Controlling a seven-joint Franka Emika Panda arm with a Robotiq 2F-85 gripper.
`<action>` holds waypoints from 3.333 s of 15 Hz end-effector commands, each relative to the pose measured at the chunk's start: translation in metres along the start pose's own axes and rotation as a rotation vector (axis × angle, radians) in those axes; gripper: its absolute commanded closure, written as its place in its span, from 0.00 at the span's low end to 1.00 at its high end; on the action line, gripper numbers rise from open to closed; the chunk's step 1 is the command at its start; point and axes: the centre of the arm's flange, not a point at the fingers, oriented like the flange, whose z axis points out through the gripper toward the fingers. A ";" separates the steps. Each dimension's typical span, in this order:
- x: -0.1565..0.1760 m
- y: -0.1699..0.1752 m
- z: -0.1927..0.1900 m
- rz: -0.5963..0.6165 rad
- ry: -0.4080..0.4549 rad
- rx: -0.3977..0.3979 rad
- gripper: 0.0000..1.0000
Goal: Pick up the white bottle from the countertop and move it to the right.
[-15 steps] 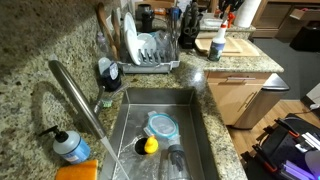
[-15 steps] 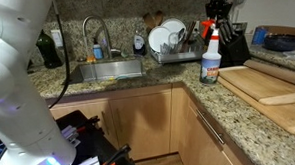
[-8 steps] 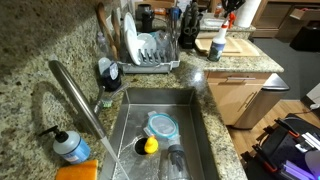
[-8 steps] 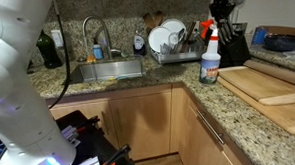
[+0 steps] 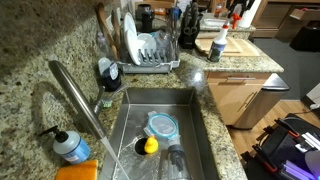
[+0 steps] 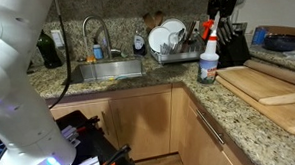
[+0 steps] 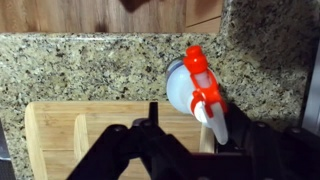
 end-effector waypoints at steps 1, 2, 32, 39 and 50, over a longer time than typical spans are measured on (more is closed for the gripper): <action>0.002 0.004 -0.012 0.018 -0.061 0.038 0.02; -0.004 0.002 -0.003 0.003 -0.029 0.011 0.18; -0.006 -0.029 -0.001 -0.595 0.014 0.061 0.00; -0.003 -0.030 0.003 -0.582 0.008 0.068 0.00; 0.002 -0.015 0.000 -0.529 -0.013 -0.013 0.00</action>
